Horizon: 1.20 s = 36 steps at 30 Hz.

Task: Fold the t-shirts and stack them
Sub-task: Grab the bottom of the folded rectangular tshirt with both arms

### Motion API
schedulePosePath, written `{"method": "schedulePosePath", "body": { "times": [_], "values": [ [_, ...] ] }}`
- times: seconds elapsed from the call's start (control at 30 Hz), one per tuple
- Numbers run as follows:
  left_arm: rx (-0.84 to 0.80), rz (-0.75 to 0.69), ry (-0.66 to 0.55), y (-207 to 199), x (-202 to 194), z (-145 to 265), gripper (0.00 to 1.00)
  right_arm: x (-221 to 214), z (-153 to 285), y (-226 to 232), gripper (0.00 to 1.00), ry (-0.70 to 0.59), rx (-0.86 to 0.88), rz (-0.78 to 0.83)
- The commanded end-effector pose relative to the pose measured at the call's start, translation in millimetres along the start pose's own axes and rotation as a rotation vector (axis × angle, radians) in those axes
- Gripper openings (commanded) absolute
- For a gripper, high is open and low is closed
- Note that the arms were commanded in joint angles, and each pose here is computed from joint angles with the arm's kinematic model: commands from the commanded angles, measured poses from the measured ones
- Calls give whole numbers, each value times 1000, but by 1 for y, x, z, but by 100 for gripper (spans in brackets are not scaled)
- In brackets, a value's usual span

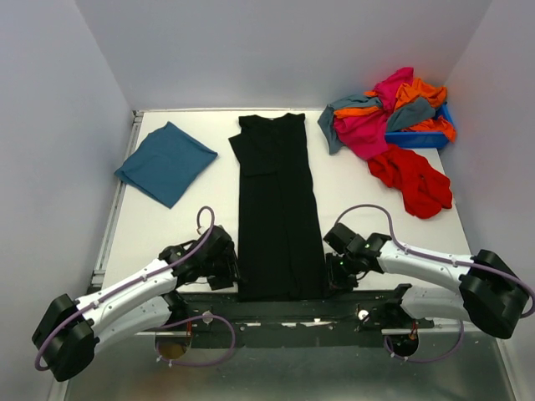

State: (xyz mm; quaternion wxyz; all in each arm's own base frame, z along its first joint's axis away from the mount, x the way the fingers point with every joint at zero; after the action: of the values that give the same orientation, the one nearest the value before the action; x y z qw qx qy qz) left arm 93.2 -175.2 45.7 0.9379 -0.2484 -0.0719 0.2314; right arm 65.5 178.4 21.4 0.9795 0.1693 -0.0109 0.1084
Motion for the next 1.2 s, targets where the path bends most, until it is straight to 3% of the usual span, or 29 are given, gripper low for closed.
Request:
{"method": "schedulePosePath", "body": {
  "times": [0.0,0.13,0.2,0.23,0.43,0.5,0.57,0.6,0.9,1.17],
  "values": [
    [35,12,64,14,-15,1,58,-3,-7,9,29,22,54,-2],
    [2,33,102,13,-22,-3,56,-1,-4,11,20,8,63,-2],
    [-1,43,110,13,-24,-5,53,0,-2,11,4,0,57,-1],
    [-2,55,112,13,-25,-5,50,0,-1,11,1,-2,59,-2],
    [-24,77,128,13,-29,-9,35,5,4,14,1,-23,57,0],
    [-33,79,137,12,-31,-10,24,8,7,15,1,-31,52,1],
    [-49,81,146,9,-32,-9,3,11,12,16,1,-43,39,5],
    [-57,80,143,7,-32,-8,0,15,16,17,1,-58,33,11],
    [-305,89,124,-65,-20,26,0,57,67,36,1,-218,28,65],
    [-473,185,-69,-113,59,37,0,115,85,17,1,-303,54,-7]
  ]
}}
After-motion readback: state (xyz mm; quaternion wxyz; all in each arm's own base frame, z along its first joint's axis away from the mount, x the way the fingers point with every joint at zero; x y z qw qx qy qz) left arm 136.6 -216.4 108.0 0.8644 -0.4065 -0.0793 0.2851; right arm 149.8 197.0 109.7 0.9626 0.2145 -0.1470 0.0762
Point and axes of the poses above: each gripper's point midway between its finger pads, its own z axis back along the fingers, its own y axis along the line the jaws close on, x = y × z, the point moved 1 cm from there along z, back along the fingers, and after that the axes turned 12 degrees about z, right-handed, at the moved point
